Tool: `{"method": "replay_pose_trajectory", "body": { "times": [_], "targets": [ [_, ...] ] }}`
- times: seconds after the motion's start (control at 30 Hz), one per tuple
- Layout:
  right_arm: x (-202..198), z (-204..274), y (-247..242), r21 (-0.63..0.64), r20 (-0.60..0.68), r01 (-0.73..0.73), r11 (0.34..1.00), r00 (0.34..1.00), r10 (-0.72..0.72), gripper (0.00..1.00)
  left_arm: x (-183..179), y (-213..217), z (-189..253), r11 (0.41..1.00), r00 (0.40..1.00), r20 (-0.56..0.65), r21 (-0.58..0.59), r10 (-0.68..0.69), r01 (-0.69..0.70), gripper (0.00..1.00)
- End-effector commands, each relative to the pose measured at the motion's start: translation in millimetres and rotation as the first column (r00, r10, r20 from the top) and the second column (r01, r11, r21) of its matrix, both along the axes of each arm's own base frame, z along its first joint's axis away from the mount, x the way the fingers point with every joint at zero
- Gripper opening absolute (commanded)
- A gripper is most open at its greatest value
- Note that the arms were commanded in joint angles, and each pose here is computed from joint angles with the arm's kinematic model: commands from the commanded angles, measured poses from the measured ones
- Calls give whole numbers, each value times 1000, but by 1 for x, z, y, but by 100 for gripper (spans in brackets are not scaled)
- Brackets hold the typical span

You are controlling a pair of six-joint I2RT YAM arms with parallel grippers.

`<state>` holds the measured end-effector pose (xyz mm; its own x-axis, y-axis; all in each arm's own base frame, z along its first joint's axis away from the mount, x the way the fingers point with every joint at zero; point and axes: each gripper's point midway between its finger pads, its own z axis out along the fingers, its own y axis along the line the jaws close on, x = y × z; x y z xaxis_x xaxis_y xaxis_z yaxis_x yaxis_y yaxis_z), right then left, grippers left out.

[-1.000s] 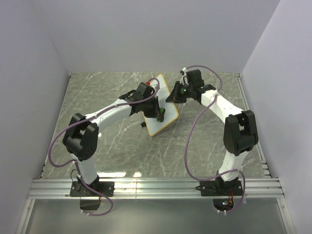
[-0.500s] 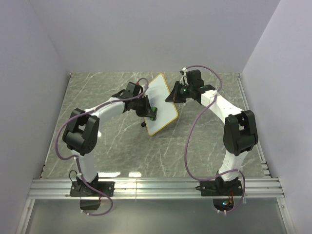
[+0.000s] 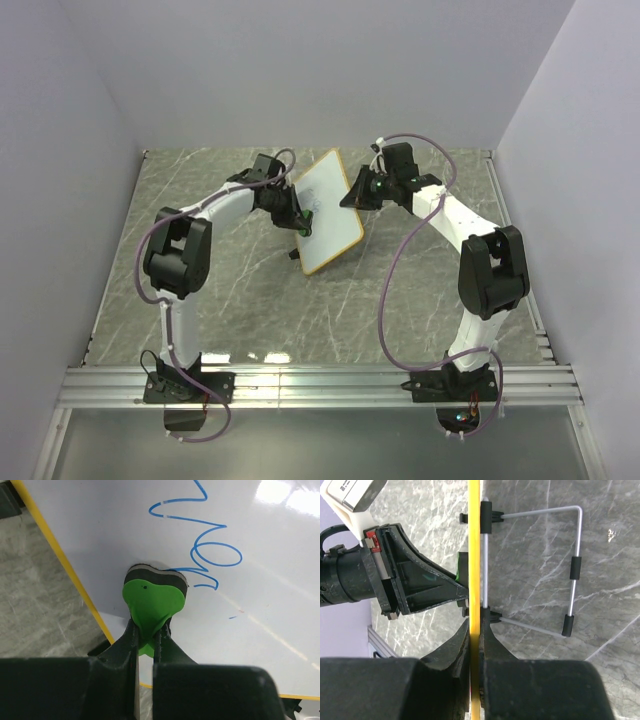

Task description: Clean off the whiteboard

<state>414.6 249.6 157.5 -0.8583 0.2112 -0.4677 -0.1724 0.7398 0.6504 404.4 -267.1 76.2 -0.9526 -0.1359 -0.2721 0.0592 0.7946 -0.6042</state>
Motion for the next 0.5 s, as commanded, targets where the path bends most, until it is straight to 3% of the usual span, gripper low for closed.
{"method": "replay_pose_trajectory", "body": {
  "times": [0.0,0.23,0.47],
  "targets": [
    [-23,10,15,9,6,-86,996,996,86,0,19,-15,-28,998,998,48,60,-34,32,0],
    [-22,9,18,11,2,-98,995,995,98,0,-2,-53,18,988,982,109,4,-155,156,0],
    [-26,6,21,12,-6,-112,994,994,112,0,-20,-74,62,982,975,141,-53,-172,181,0]
  ]
}}
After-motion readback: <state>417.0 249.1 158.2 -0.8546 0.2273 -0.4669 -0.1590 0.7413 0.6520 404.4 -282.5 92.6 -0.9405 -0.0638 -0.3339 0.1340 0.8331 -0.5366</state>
